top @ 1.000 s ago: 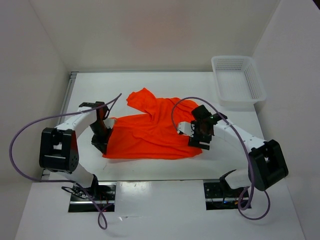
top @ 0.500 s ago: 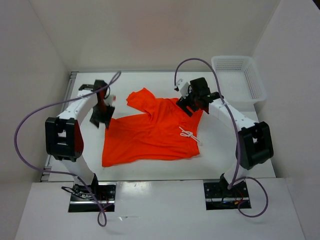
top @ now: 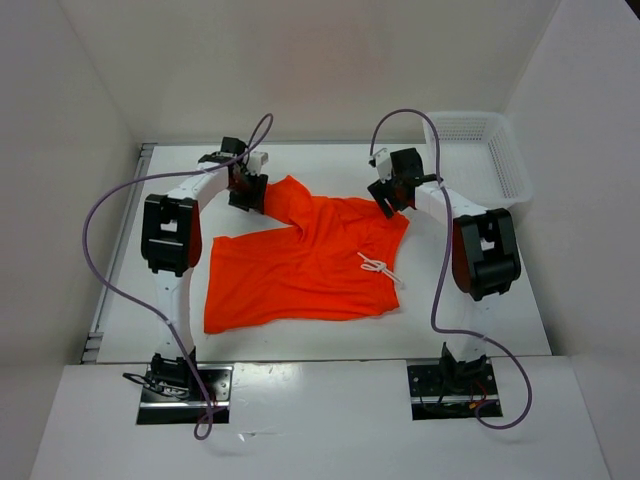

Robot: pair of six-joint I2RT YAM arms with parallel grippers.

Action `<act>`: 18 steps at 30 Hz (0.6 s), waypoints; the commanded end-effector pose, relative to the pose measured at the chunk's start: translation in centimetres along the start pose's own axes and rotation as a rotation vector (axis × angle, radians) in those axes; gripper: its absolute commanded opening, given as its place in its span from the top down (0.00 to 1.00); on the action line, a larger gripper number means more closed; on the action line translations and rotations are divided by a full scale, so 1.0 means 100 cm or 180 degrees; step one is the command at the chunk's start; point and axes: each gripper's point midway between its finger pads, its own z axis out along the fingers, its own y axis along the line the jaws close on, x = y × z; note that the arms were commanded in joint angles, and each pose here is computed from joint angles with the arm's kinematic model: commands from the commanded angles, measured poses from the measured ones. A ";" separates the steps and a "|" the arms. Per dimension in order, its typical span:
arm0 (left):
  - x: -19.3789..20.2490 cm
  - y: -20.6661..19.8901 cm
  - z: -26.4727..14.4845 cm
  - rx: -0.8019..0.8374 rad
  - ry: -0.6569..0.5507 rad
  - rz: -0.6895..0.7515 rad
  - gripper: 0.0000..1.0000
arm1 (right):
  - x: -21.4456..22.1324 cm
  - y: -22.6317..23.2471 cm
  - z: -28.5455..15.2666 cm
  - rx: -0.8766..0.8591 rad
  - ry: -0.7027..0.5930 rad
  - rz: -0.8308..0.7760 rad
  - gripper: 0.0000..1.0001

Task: Fold and stack the shorts
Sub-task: Flatten the shorts out

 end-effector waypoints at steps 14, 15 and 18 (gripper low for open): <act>-0.028 -0.027 0.033 0.0307 -0.0186 0.0172 0.52 | -0.026 -0.025 0.015 0.0322 -0.0228 0.0071 0.17; -0.028 -0.029 0.033 0.0360 -0.0188 0.0174 0.56 | -0.026 -0.027 0.015 0.0350 -0.0215 0.0043 0.17; -0.013 -0.039 0.040 0.0473 -0.0069 0.0168 0.72 | -0.023 -0.026 0.018 0.0340 -0.0187 0.0011 0.16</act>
